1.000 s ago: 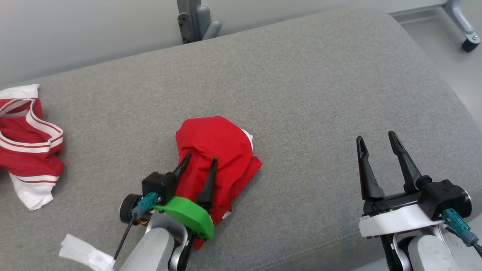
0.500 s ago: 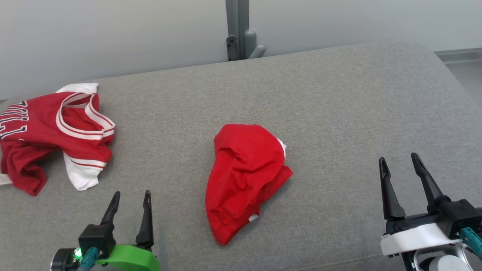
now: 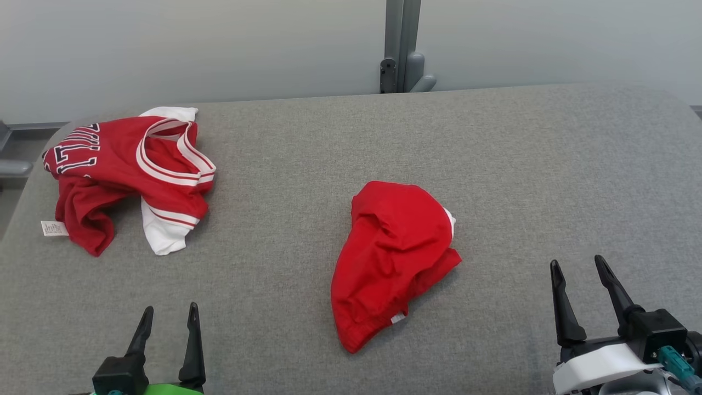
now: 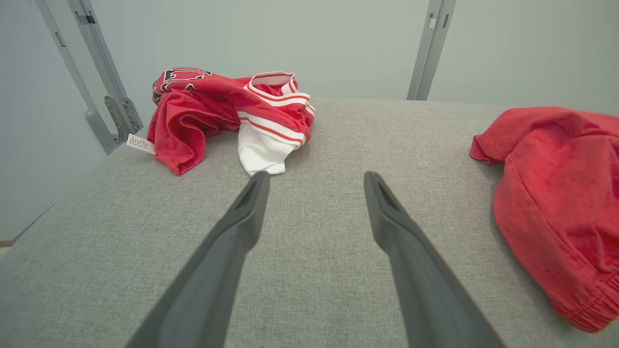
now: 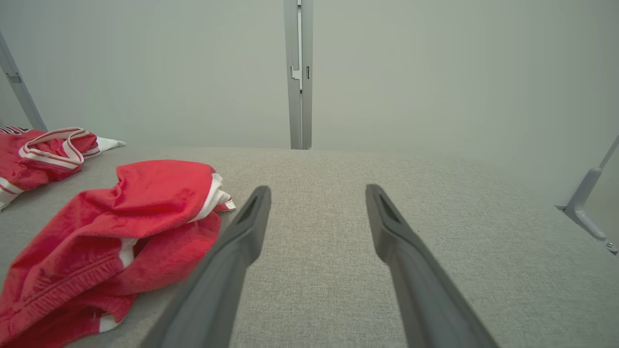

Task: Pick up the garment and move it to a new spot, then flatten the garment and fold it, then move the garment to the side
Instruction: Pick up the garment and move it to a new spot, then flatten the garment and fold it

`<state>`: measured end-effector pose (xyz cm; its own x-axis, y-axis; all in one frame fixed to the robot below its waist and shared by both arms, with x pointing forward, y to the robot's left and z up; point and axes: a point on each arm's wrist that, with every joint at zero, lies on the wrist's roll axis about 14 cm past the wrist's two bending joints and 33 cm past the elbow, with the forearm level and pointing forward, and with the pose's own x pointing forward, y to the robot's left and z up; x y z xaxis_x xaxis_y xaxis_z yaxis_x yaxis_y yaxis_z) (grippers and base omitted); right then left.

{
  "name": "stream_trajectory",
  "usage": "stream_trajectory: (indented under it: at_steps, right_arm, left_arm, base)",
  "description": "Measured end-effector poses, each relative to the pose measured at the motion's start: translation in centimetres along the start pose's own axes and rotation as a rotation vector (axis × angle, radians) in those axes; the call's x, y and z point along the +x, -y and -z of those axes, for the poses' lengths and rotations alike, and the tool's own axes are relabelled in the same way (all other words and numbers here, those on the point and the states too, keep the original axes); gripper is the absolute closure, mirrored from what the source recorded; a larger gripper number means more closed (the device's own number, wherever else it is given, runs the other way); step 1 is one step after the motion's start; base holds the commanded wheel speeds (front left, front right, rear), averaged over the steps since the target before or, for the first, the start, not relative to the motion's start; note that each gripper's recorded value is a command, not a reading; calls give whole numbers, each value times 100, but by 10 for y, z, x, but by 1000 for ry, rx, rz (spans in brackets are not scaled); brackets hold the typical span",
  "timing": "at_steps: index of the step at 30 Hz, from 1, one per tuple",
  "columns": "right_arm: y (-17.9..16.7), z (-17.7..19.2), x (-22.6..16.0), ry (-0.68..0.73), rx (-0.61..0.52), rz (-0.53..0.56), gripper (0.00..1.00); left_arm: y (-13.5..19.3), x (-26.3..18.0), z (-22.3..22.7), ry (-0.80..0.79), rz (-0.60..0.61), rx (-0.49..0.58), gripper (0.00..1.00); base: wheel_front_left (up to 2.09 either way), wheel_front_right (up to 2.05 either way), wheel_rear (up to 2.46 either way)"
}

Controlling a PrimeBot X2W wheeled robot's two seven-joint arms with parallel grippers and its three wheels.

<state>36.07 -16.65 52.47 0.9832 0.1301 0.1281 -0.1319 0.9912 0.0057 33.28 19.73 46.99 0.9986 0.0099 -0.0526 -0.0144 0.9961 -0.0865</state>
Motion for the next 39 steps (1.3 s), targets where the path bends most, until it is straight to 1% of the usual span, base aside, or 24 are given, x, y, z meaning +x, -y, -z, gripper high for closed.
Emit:
stream_trajectory:
  at_steps: [4, 11, 24, 39]
  right_arm:
    - [-3, 8, 0, -25, 8, -4, 0]
    - [-6, 13, 0, -39, 16, -6, 0]
    - [-8, 16, 1, -48, 22, -10, 0]
    - [-7, 13, 1, -37, 21, -5, 0]
  left_arm:
    - [-8, -3, 0, 5, -35, -17, 0]
    - [-13, -8, 4, -3, -55, -23, 0]
    - [-18, -9, 5, -5, -68, -16, 0]
    - [-13, -8, 3, 2, -43, -5, 0]
  base:
    - [0, 0, 0]
    - [0, 0, 0]
    - [0, 0, 0]
    - [0, 0, 0]
